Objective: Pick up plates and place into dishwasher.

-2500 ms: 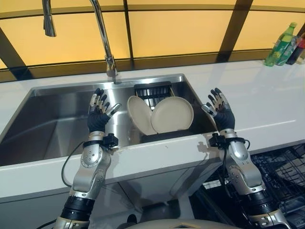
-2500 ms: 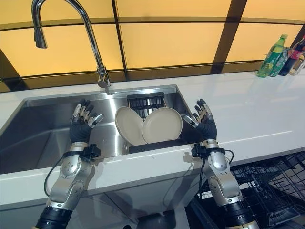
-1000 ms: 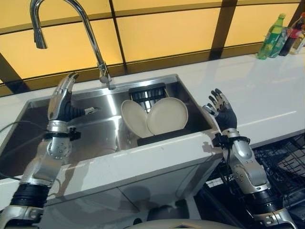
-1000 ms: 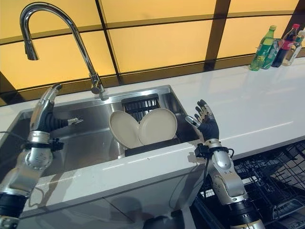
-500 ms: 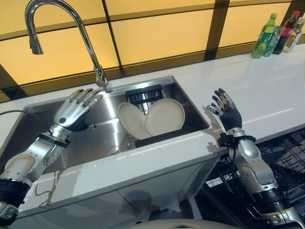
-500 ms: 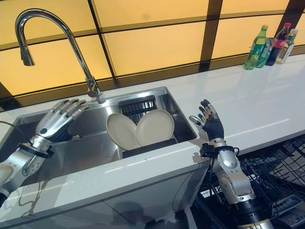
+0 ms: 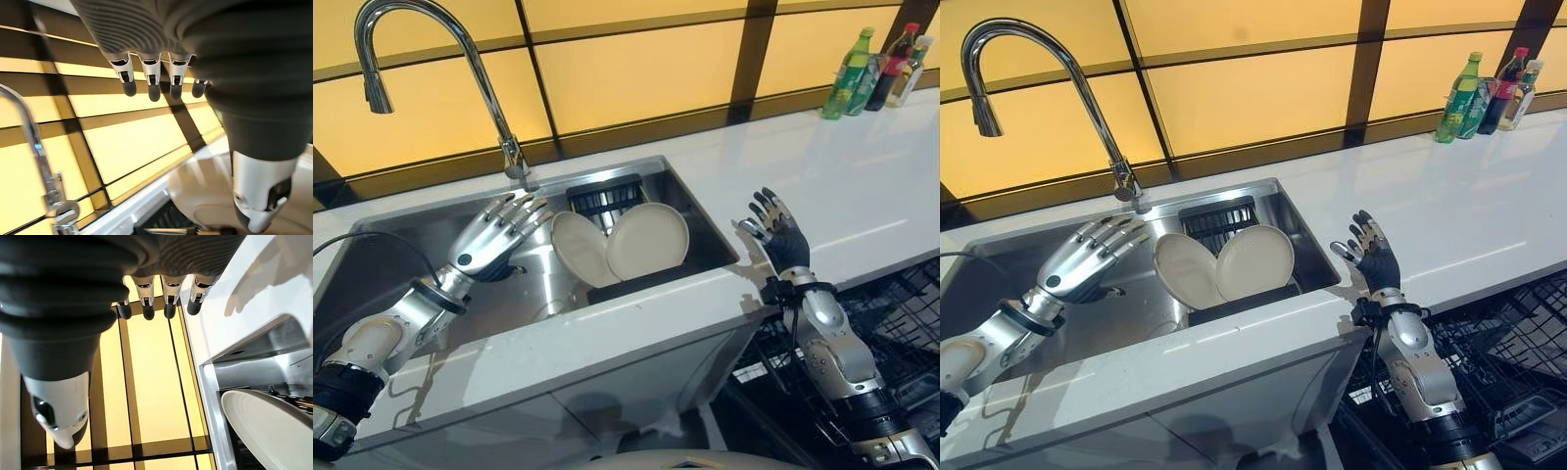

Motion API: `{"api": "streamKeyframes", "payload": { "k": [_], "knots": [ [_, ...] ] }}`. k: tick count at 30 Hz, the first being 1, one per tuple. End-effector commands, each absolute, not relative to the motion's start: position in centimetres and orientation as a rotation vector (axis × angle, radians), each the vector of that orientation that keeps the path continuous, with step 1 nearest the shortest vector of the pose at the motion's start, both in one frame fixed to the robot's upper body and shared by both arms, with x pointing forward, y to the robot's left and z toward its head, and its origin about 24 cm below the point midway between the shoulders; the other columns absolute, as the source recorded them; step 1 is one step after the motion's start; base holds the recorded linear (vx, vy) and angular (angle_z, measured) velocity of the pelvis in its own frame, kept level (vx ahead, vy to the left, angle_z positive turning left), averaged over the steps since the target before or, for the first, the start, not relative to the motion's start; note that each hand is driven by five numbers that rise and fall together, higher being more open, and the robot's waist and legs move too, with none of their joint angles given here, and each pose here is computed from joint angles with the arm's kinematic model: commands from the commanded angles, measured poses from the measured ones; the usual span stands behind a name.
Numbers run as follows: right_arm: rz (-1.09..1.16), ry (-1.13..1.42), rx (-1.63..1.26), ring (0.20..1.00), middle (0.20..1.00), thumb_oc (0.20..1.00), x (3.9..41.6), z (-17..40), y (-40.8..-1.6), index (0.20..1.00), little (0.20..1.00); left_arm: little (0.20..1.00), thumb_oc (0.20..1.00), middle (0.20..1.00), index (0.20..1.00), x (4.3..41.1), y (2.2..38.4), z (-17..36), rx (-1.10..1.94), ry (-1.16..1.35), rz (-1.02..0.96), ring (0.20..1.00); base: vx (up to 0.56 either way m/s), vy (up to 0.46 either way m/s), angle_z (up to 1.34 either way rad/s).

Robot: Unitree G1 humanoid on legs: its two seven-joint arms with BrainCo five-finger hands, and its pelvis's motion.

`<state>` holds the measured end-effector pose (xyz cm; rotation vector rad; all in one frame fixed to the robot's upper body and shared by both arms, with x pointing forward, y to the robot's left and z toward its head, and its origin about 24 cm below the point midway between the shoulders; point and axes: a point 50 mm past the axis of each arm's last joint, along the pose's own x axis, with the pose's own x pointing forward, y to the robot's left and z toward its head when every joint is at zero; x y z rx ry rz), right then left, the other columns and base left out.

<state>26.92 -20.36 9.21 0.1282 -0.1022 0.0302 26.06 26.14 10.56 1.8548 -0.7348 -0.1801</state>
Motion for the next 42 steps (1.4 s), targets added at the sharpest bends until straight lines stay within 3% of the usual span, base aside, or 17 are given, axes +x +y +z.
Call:
{"api": "streamKeyframes", "payload": {
  "k": [1, 7, 29, 31, 33, 35, 38, 42],
  "knots": [
    [0.058, -0.221, 0.121, 1.0, 1.0, 1.0, 27.8, 11.9, -20.1, 1.0, 1.0, 1.0, 1.0, 1.0, 1.0, 28.3, 27.1, 14.3, 1.913, -0.831, 0.04, 1.0, 0.03, 0.03, -0.04],
    [0.067, -0.205, 0.129, 1.0, 1.0, 1.0, 27.7, 11.5, -19.6, 1.0, 1.0, 1.0, 1.0, 1.0, 1.0, 29.2, 26.5, 14.1, 1.932, -0.828, 0.087, 1.0, 0.02, 0.008, -0.02],
    [0.088, -0.255, 0.094, 1.0, 1.0, 1.0, 29.4, 13.4, -18.4, 1.0, 1.0, 1.0, 1.0, 1.0, 1.0, 31.8, 25.3, 12.1, 2.048, -0.555, -0.216, 1.0, -0.01, 0.026, -0.07],
    [0.088, -0.256, 0.094, 1.0, 1.0, 1.0, 29.4, 13.4, -18.5, 1.0, 1.0, 0.868, 0.868, 0.868, 0.868, 31.9, 25.5, 12.2, 2.054, -0.537, -0.212, 0.868, 0.0, 0.0, 0.0],
    [0.088, -0.254, 0.094, 1.0, 1.0, 1.0, 29.3, 13.4, -18.7, 1.0, 1.0, 0.846, 0.846, 0.846, 0.846, 31.9, 25.7, 12.1, 2.054, -0.53, -0.205, 0.846, 0.03, 0.017, -0.01],
    [0.092, -0.253, 0.092, 1.0, 1.0, 1.0, 29.1, 13.4, -18.8, 1.0, 1.0, 0.561, 0.561, 0.561, 0.561, 31.8, 25.8, 12.0, 2.054, -0.529, -0.198, 0.561, 0.03, 0.022, 0.0],
    [0.095, -0.248, 0.089, 1.0, 1.0, 1.0, 29.1, 13.2, -18.8, 1.0, 1.0, 0.2, 0.2, 0.2, 0.2, 31.7, 26.1, 11.8, 2.05, -0.525, -0.186, 0.2, 0.04, 0.023, 0.01],
    [0.094, -0.238, 0.087, 1.0, 1.0, 1.0, 29.0, 13.0, -18.8, 1.0, 1.0, 0.2, 0.2, 0.2, 0.2, 31.5, 26.4, 11.6, 2.045, -0.53, -0.17, 0.2, 0.05, 0.019, 0.02]
  ]
}}
